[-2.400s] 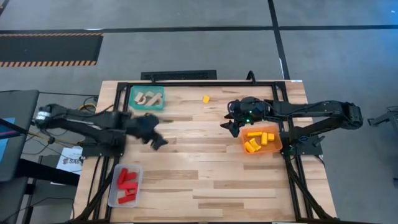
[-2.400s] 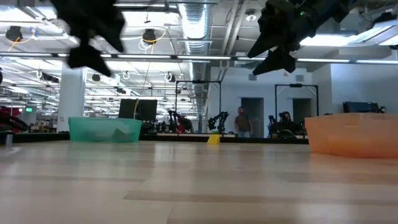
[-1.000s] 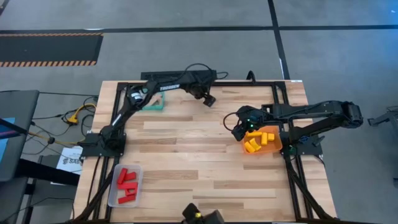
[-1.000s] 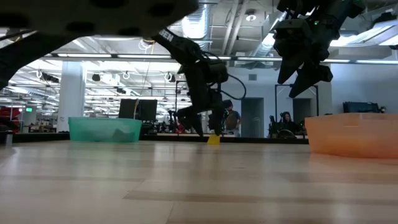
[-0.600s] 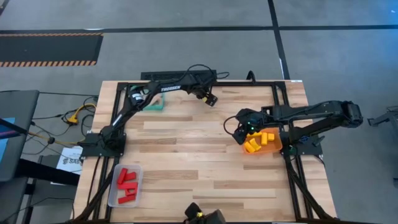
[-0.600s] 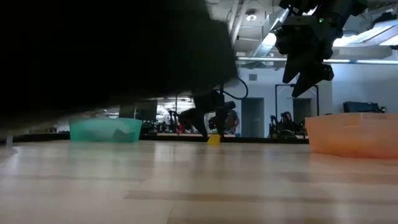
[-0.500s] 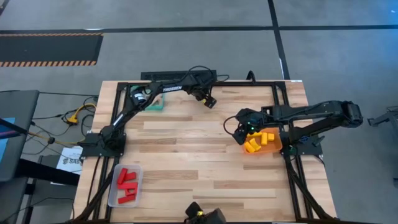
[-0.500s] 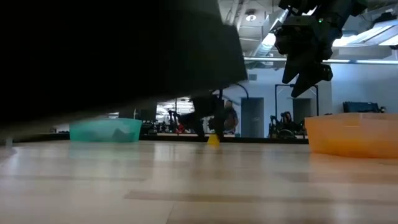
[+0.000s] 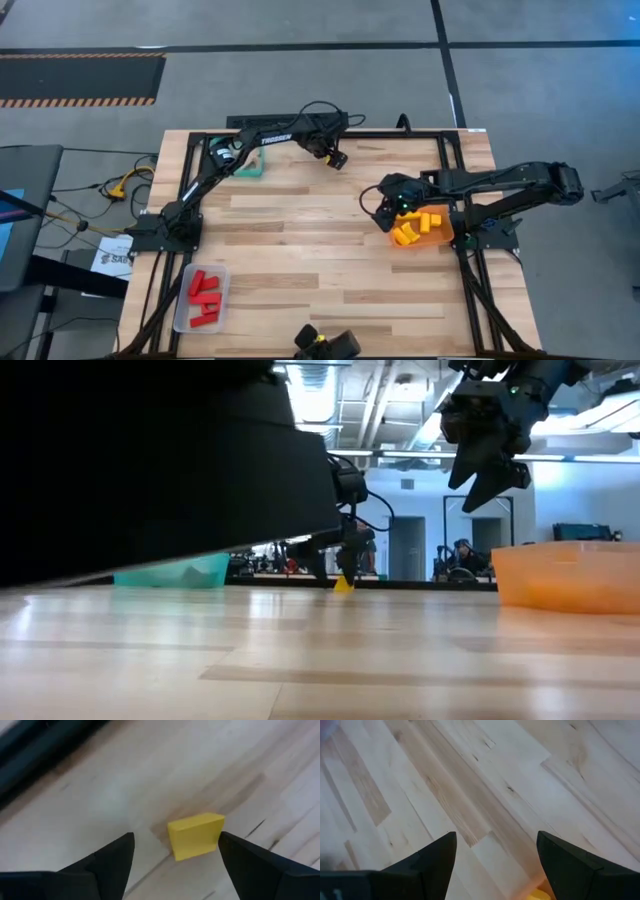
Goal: Sort & place blocks by color
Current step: Put the yellow block into the orange bin
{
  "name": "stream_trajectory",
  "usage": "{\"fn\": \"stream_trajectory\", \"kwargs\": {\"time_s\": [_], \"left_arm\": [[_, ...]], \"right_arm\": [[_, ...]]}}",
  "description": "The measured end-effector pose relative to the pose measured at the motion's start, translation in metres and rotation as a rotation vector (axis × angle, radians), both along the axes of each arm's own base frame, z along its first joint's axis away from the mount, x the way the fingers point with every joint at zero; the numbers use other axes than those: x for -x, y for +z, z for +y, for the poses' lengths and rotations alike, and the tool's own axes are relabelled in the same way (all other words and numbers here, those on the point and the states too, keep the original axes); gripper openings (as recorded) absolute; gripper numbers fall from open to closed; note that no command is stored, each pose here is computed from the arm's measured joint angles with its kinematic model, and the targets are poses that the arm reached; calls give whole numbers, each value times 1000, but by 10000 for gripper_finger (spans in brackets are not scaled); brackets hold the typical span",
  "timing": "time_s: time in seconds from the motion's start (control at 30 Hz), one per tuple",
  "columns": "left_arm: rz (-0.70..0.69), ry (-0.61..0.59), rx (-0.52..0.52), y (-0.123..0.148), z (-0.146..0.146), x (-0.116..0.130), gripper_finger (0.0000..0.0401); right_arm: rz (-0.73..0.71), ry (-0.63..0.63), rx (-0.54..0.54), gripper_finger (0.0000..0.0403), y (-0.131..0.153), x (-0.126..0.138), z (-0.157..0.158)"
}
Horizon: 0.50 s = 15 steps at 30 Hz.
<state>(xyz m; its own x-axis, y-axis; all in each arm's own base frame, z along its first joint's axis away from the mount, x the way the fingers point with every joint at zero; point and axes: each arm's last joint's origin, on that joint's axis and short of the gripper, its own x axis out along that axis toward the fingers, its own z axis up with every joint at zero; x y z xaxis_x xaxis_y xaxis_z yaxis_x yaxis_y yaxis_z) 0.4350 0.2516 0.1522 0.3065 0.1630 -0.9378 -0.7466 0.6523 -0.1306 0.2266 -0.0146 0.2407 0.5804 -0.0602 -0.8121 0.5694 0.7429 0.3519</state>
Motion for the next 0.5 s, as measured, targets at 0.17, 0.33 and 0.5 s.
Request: {"fn": "stream_trajectory", "kwargs": {"time_s": [0.17,0.33,0.5], "left_arm": [[-10,5,15,0,1,0,278],[-92,61,77,1,16,5,278],[-115,136,129,1,32,17,278]], "right_arm": [[-26,-17,-13,294,1,-2,0],[-29,-20,-29,294,2,-2,-2],[-30,-40,-34,294,2,-2,-7]]}}
